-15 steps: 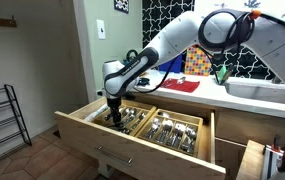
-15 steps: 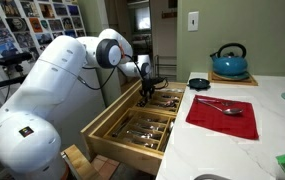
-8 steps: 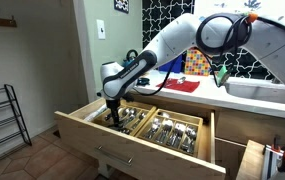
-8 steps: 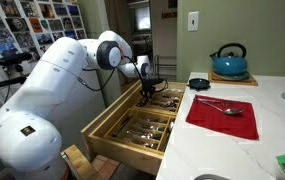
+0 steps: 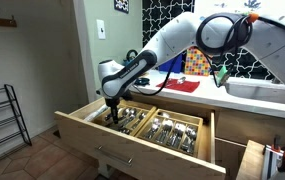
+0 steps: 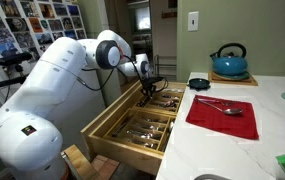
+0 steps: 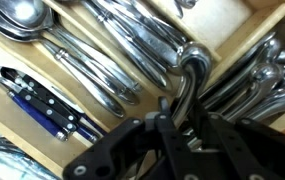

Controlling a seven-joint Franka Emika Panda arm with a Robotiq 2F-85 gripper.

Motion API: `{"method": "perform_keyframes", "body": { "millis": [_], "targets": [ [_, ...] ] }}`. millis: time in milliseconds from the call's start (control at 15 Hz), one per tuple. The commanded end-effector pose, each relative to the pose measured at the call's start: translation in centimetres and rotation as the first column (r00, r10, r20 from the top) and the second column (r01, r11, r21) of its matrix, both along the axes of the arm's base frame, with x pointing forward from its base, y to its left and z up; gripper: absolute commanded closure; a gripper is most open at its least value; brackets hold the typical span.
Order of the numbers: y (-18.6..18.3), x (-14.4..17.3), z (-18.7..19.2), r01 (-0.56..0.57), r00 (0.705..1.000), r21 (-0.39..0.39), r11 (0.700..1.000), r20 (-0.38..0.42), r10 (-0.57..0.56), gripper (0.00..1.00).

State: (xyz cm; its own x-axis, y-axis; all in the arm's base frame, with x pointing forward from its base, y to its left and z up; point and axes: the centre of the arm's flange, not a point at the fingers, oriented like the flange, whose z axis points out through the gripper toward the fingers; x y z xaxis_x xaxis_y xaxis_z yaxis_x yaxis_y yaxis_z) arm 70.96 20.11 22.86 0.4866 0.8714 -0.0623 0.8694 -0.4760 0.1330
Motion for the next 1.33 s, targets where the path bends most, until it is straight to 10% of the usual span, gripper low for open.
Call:
{"method": "perform_keyframes", "body": {
  "millis": [0,1267],
  "targets": [
    [0.2,-1.1,1.3,-0.026,0.999,-0.034,0.999,-0.042,0.025,0.94],
    [-1.4,-4.3,7.9,-0.029,0.996,-0.048,0.998,-0.084,0.025,0.94]
  ]
}}
